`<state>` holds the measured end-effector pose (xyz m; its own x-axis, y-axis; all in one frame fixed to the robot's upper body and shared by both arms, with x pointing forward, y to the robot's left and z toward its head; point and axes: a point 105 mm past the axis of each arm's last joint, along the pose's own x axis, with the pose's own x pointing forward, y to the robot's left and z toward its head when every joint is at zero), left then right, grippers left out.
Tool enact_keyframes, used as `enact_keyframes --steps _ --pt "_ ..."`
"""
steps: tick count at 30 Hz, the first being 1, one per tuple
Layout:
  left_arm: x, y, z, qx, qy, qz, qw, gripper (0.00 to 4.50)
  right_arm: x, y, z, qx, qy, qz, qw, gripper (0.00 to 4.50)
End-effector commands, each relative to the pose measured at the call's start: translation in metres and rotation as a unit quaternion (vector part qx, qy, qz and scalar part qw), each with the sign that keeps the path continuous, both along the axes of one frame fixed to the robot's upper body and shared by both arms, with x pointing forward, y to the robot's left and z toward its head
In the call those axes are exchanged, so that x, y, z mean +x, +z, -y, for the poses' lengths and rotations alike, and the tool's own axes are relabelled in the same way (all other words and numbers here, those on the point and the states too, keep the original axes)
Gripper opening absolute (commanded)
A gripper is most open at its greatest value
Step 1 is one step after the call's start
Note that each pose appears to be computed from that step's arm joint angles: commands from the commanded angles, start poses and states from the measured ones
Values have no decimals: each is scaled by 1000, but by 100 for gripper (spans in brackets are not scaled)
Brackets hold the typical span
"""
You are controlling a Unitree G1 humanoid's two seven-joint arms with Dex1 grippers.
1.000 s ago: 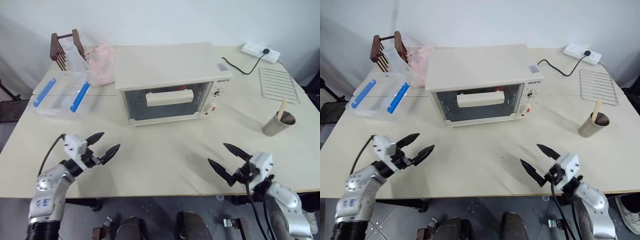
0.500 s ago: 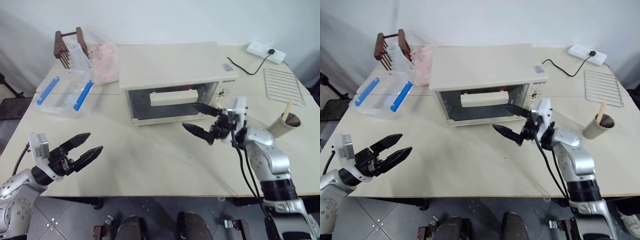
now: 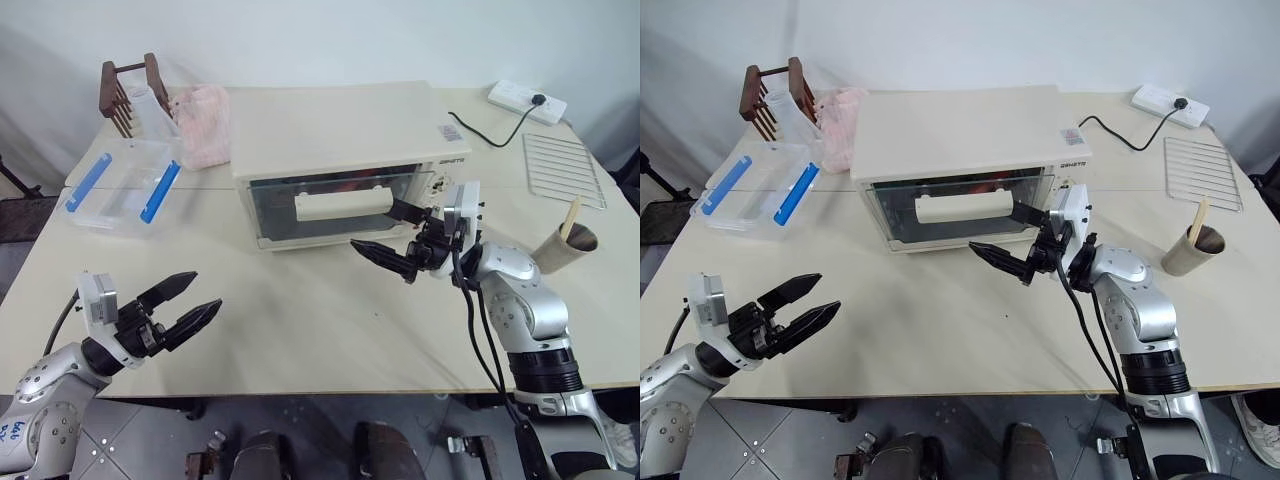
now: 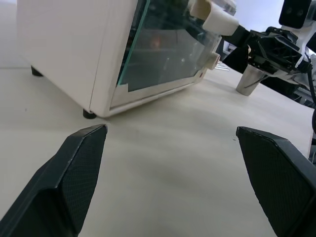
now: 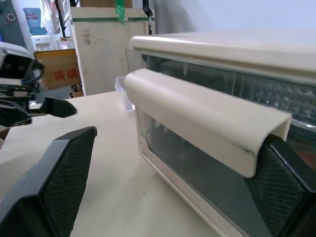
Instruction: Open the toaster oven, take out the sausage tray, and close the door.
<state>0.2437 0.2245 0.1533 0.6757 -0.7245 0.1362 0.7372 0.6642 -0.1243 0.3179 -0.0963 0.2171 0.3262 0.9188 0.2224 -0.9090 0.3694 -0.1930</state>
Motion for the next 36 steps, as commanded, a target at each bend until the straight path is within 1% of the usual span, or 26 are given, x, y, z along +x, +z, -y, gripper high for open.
enact_keyframes --steps 1,5,6,9,10,11,13,15,19,20,21,23,24,29,32,34,36 --pt "3 7 -1 -1 -3 14 1000 446 -23 16 -1 -10 38 67 997 450" --pt "10 15 -1 -18 -4 21 1000 446 -34 0 0 -75 58 99 991 450" --pt "13 17 -2 -25 0 19 1000 446 -35 -2 1 -84 57 108 989 450" --pt "27 34 1 -47 1 47 998 446 -33 -10 8 -110 48 128 984 450" --pt "31 38 3 -52 1 55 997 408 -32 -12 9 -116 48 132 983 450" --pt "36 43 6 -56 -1 64 996 389 -31 -12 9 -116 42 139 983 450" --pt "47 53 13 -70 -6 80 994 328 -29 -15 10 -119 41 141 982 450" --pt "59 61 20 -67 -6 105 992 265 -28 -17 9 -121 39 145 981 450" --pt "72 67 39 -56 -32 126 990 139 -26 -17 9 -119 30 152 981 450" --pt "75 67 44 -55 -39 128 989 115 -26 -17 9 -120 28 154 980 450" --pt "78 67 51 -53 -48 129 989 75 -25 -17 9 -122 28 155 980 450" --pt "84 67 62 -46 -64 131 988 16 -25 -18 10 -125 26 156 979 450" --pt "86 66 66 -43 -69 132 988 3 -25 -19 10 -126 25 157 979 450" --pt "93 63 79 -47 -92 123 987 3 -23 -23 19 -134 -2 150 980 450" --pt "95 61 81 -48 -94 122 987 3 -24 -38 36 -163 -29 108 980 450" --pt "94 59 82 -49 -103 116 987 3 -31 -51 65 -162 -85 65 981 450" --pt "89 56 85 -50 -127 107 985 3 -41 -69 97 -177 -141 28 974 450"
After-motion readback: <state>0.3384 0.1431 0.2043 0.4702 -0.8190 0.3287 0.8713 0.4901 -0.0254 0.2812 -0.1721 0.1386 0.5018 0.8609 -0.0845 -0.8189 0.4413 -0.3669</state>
